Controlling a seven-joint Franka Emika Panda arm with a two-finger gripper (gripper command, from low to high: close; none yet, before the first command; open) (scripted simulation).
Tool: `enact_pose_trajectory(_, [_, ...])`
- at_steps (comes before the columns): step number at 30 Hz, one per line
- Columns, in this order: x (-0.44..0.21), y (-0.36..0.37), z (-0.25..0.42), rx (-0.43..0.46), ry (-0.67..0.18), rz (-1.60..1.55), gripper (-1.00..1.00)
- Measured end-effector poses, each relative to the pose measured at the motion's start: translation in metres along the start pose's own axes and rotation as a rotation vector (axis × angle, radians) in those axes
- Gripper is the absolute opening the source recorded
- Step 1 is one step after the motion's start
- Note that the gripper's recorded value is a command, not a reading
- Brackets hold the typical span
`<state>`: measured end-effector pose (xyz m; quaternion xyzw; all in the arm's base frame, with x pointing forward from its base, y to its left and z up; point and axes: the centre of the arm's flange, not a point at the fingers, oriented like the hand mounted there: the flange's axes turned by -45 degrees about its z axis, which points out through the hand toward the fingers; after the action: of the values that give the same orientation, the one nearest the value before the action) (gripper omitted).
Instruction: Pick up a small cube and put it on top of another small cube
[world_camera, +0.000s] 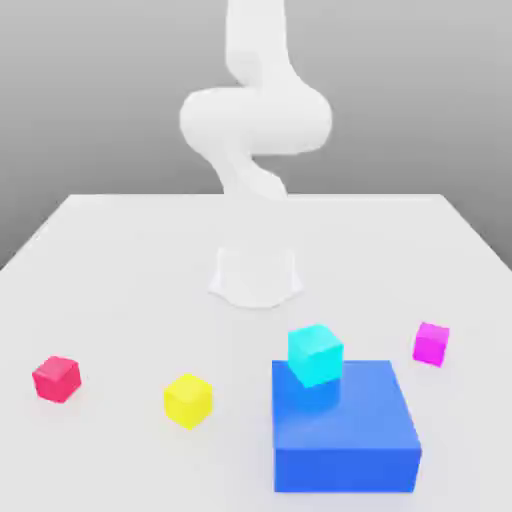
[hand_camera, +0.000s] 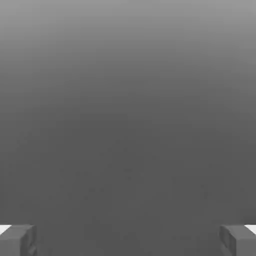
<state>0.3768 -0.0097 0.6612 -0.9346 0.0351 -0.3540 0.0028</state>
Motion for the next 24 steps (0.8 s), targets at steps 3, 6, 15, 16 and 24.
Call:
enact_pose_trajectory(3, [-0.024,0.016,0.077,-0.034,-0.108,0.077,0.0])
enact_pose_trajectory(6, [-0.059,0.034,0.145,-0.067,-0.211,0.155,0.0])
enact_pose_trajectory(15, [-0.23,0.087,0.295,-0.179,-0.534,0.412,0.0])
enact_pose_trajectory(16, [-0.256,0.092,0.306,-0.193,-0.574,0.445,0.0])
enact_pose_trajectory(24, [-0.359,0.103,0.357,-0.237,-0.693,0.544,0.0])
